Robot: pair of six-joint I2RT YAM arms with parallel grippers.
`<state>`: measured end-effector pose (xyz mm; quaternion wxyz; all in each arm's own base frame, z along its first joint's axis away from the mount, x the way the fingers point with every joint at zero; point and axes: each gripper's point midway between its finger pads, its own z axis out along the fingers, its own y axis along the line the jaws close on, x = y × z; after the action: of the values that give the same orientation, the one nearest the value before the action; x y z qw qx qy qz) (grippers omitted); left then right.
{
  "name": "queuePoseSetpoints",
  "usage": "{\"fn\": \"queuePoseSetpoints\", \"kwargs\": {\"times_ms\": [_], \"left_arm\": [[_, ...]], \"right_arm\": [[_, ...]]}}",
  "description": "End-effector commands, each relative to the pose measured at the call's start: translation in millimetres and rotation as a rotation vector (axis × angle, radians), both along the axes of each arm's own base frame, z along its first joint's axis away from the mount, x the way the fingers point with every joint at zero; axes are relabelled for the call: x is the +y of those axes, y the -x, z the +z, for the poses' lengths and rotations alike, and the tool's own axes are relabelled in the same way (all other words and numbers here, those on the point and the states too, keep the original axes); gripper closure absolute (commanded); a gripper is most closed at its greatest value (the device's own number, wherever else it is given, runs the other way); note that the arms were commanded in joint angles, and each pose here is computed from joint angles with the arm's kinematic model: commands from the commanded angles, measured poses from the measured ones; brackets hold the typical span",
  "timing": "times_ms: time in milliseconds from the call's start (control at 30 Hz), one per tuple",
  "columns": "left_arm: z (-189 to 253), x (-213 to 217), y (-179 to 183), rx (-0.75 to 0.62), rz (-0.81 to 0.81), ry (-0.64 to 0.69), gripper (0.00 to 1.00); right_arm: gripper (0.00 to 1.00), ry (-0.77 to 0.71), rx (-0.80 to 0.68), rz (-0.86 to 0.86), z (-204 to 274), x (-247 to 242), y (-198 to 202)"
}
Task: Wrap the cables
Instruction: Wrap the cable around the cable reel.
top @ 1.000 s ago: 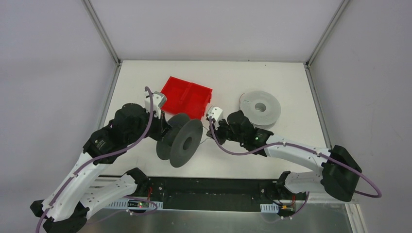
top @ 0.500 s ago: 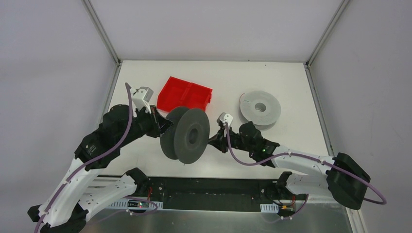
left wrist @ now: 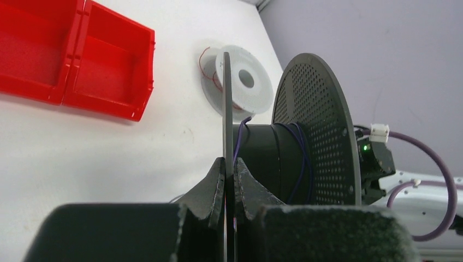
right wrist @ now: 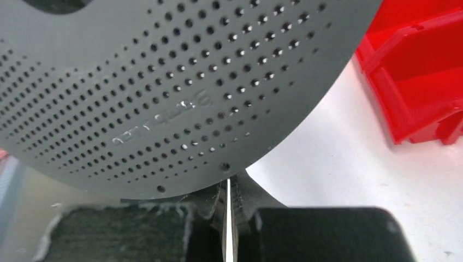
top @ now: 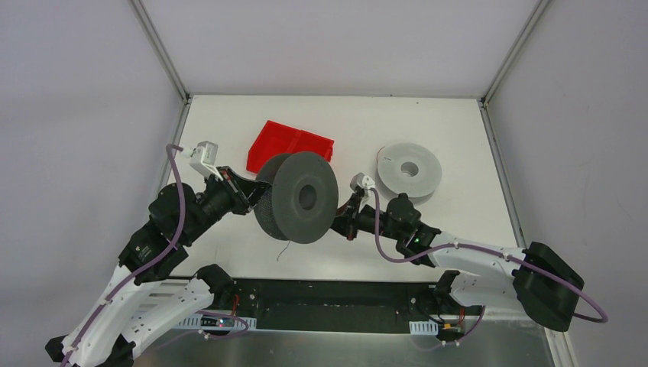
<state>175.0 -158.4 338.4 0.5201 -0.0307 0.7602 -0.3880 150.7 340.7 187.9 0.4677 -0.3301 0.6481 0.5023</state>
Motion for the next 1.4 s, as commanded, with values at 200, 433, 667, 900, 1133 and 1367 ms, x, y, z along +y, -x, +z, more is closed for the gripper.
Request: {"fn": "queuePoseSetpoints", "kwargs": {"times_ms": [200,433,667,900,1133,1367], "left_arm": [[69,-4,-17,-0.192,0.056,0.299,1.0],[74,-9,-20,-0.256,0.036,0.355,1.0],[65,-4,-29,-0.289,0.092,0.391,1.0],[34,-4,-47,-0.228,0.166,0.456,1.0],[11,-10,-61,-0.215,0.187,0.411,1.0],[7,-6,-63,-0.198,0.216,0.437,1.0]], "right_arm": [[1.0,-0.327,0.066,0.107,72,-1,26],[1.0,-0.465,0.174,0.08,102,-8,25],[1.0,-0.689,0.355,-0.016,126,-20,5],[1.0,-0.895,0.611,-0.167,126,-34,-31],[1.0,-0.949,0.729,-0.218,120,-29,-49],[0.94,-0.868,0.716,-0.155,111,-13,-40]]}}
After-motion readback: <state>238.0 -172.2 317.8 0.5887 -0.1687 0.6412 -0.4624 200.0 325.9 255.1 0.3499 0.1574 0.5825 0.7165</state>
